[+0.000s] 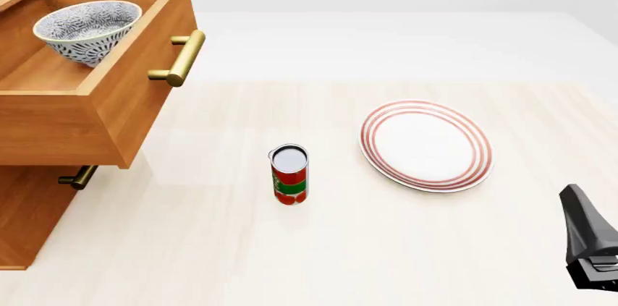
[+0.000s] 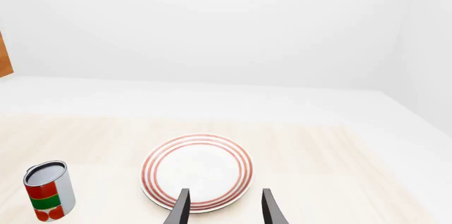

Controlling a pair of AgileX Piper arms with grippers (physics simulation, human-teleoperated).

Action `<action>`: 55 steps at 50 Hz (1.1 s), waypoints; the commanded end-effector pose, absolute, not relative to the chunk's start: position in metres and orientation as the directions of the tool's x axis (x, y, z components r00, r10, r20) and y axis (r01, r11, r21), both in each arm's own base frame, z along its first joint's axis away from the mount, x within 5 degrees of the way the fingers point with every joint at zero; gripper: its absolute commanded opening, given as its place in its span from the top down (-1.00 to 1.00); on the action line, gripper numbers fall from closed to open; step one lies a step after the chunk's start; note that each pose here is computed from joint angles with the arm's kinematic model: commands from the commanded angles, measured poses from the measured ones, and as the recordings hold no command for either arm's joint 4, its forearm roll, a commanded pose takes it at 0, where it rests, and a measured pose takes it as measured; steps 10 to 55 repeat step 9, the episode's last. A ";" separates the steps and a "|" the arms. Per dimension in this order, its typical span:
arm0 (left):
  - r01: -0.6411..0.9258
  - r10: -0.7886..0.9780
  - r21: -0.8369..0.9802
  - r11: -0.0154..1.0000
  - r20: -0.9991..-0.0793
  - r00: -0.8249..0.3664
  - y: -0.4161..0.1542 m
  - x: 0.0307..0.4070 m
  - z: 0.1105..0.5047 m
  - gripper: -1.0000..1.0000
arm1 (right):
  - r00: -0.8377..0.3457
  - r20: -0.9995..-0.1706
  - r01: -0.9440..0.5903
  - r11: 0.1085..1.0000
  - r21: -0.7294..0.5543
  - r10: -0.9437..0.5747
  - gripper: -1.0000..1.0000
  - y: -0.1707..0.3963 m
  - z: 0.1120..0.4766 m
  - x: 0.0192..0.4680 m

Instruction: Put the bowl in the top drawer of the cabinet.

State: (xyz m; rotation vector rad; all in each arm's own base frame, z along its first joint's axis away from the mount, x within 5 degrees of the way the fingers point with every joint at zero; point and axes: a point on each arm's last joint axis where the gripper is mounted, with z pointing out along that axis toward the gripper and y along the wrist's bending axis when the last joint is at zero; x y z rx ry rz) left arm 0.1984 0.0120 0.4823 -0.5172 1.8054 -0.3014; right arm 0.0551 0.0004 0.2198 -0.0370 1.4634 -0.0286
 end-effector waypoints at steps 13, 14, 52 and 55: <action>-0.003 -0.521 -0.524 0.852 -0.846 -0.114 -0.005 0.088 0.484 -1.00 | 0.107 -0.993 -0.003 0.999 -0.043 -0.042 -1.00 0.000 0.220 0.055; -0.003 -0.521 -0.524 0.852 -0.846 -0.114 -0.005 0.088 0.484 -1.00 | 0.107 -0.993 -0.003 0.999 -0.043 -0.042 -1.00 0.000 0.220 0.055; -0.003 -0.521 -0.524 0.852 -0.846 -0.114 -0.005 0.088 0.484 -1.00 | 0.107 -0.993 -0.003 0.999 -0.043 -0.042 -1.00 0.000 0.220 0.055; -0.003 -0.521 -0.524 0.852 -0.846 -0.114 -0.005 0.088 0.484 -1.00 | 0.107 -0.993 -0.003 0.999 -0.043 -0.042 -1.00 0.000 0.220 0.055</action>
